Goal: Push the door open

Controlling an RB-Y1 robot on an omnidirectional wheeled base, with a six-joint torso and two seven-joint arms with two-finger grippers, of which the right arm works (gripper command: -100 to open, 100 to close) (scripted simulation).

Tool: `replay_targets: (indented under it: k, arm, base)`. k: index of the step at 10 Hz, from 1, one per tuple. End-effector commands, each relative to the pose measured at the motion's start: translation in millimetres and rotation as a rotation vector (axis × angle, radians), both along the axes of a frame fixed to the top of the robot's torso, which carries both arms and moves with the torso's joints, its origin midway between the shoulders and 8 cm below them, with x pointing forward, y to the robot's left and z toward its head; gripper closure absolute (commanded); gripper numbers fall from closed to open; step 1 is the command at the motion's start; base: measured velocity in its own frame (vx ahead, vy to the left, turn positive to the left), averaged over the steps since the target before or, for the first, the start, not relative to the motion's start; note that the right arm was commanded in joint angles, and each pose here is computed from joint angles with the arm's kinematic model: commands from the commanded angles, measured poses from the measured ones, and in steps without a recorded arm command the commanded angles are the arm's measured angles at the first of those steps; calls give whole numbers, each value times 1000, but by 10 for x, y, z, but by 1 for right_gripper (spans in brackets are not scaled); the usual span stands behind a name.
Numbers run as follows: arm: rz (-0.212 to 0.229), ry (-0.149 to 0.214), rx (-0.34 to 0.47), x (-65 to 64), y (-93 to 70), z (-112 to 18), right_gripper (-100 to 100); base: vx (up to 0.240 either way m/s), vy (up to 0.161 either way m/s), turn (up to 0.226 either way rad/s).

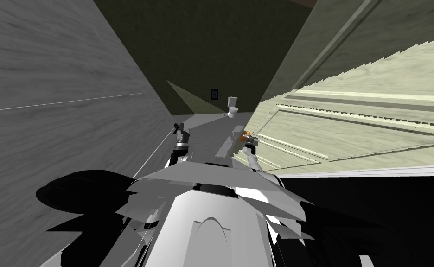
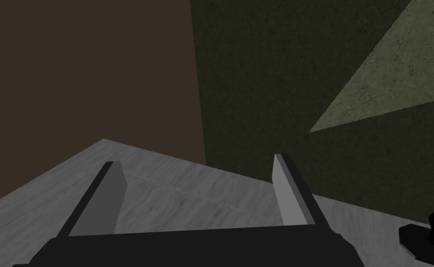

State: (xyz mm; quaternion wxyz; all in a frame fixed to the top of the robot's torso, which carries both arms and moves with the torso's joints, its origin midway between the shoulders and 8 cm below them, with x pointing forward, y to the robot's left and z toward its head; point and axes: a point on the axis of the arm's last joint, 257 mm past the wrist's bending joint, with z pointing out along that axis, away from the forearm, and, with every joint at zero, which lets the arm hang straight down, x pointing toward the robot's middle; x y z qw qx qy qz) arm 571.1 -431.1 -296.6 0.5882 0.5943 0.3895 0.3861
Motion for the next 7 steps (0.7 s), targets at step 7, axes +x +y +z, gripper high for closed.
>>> replay_targets:
  k: [7]
  arm:
    - [-79, -4, -2, -161, -401, 17, 100]
  base:
    - [154, 30, -43]
